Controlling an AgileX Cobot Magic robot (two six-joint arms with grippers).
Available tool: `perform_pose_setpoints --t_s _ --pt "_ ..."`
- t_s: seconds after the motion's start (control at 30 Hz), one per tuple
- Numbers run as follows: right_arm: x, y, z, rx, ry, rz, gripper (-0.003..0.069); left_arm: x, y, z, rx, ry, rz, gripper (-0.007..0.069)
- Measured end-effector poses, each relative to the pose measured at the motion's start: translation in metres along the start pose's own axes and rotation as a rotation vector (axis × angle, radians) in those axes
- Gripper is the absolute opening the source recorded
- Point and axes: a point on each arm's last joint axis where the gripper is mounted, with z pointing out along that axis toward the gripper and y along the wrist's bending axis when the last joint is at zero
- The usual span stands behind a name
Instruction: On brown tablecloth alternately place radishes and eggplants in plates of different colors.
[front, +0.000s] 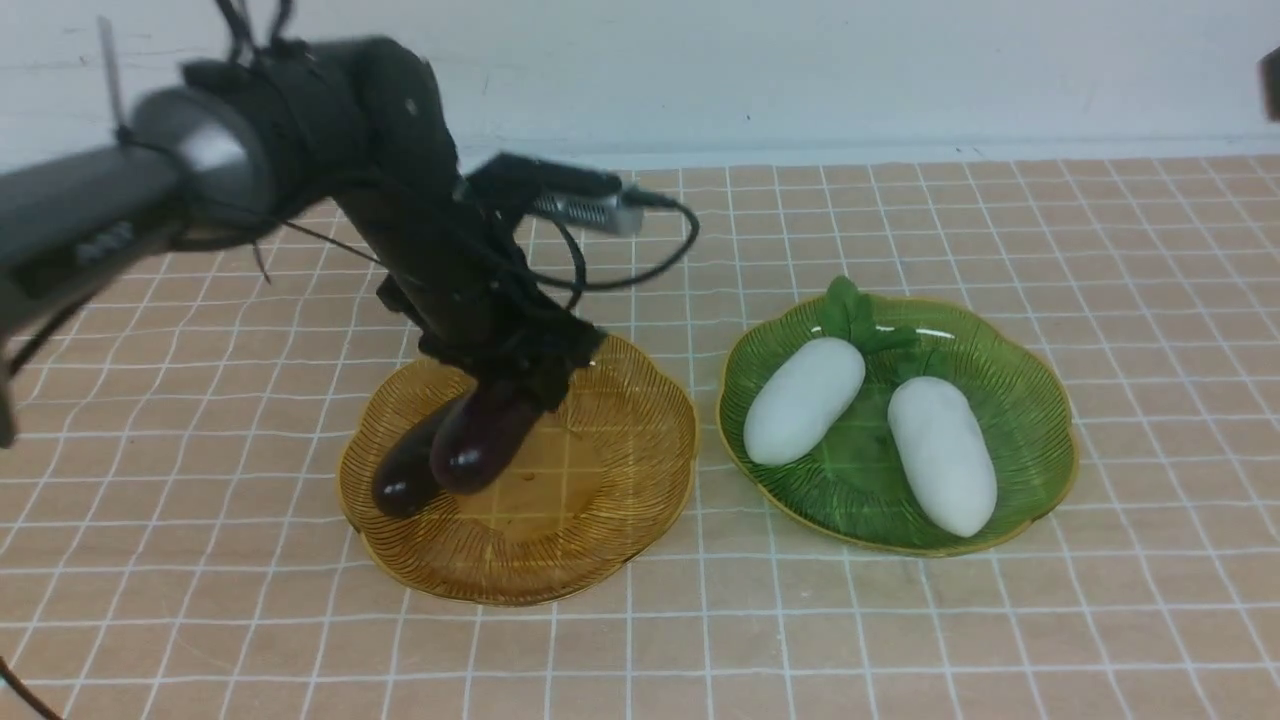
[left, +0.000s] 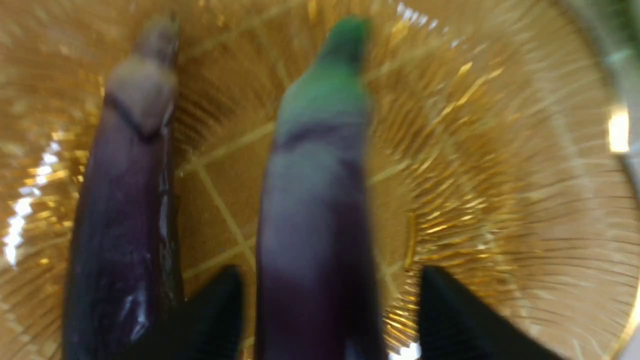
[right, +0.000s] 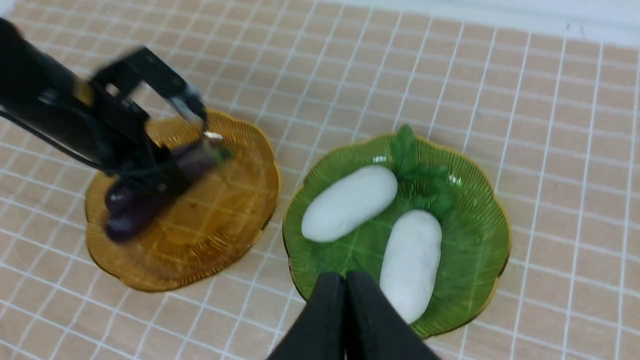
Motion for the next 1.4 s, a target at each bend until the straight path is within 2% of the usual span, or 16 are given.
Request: perform_pose_setpoints --t_s 0.07,0.17,0.23,0.3,0.33,0.4,0.47,0.53,0.63,0.73,0.83,0.93,1.03,1.1,1.2,1.4 --pt "0.006 0.003 -0.026 -0.005 -0.067 -0.008 -0.0015 0.001 0.002 0.006 -0.009 0.015 -0.022 0.0494" --pt "0.029 0.006 -0.070 -0.011 -0.171 -0.026 -0.0015 0.000 0.002 0.002 -0.012 0.031 -0.028 0.0594" --pt "0.053 0.005 -0.086 0.003 -0.201 -0.036 -0.0015 -0.004 0.000 -0.008 -0.008 0.043 -0.026 0.0580" --pt "0.081 0.002 -0.101 0.030 -0.311 -0.050 -0.0015 -0.007 -0.002 -0.019 -0.004 0.060 -0.026 0.0508" --pt "0.097 -0.001 -0.100 0.048 -0.371 -0.057 -0.0015 -0.012 -0.003 -0.028 -0.007 0.053 -0.019 0.0414" --pt "0.121 -0.006 -0.102 0.077 -0.532 -0.078 -0.0015 -0.021 -0.006 -0.049 -0.011 -0.004 -0.011 0.0180" --pt "0.140 -0.010 -0.092 0.091 -0.634 -0.086 -0.0015 -0.023 -0.010 -0.073 -0.014 -0.064 -0.001 0.0054" --pt "0.169 -0.015 -0.074 0.081 -0.766 -0.069 -0.0015 -0.019 -0.016 -0.103 -0.016 -0.128 0.009 0.0009" --pt "0.197 -0.019 -0.053 0.033 -0.907 -0.062 -0.0015 -0.001 -0.028 -0.167 -0.021 -0.264 0.031 -0.0003" --pt "0.210 -0.021 -0.042 0.040 -1.027 -0.062 -0.0015 0.032 -0.039 -0.221 -0.027 -0.371 0.049 -0.0003" --pt "0.217 -0.022 -0.037 0.031 -1.101 -0.068 -0.0015 0.092 -0.049 -0.259 -0.030 -0.433 0.059 -0.0003" --pt "0.217 -0.022 -0.037 0.030 -1.117 -0.069 -0.0015 0.153 -0.054 -0.272 -0.039 -0.552 0.060 -0.0003" --pt "0.217 -0.022 -0.037 0.030 -1.116 -0.069 -0.0015 0.201 -0.055 -0.268 -0.051 -0.698 0.057 -0.0003" --pt "0.217 -0.022 -0.037 0.030 -1.113 -0.069 -0.0015 0.243 -0.053 -0.252 -0.060 -0.822 0.049 -0.0003" --pt "0.218 -0.022 -0.036 0.030 -1.108 -0.068 -0.0015 0.283 -0.050 -0.227 -0.043 -0.981 0.007 -0.0003" --pt "0.218 -0.022 -0.036 0.031 -1.101 -0.067 -0.0015 0.317 -0.049 -0.204 -0.026 -1.058 -0.012 -0.0003"
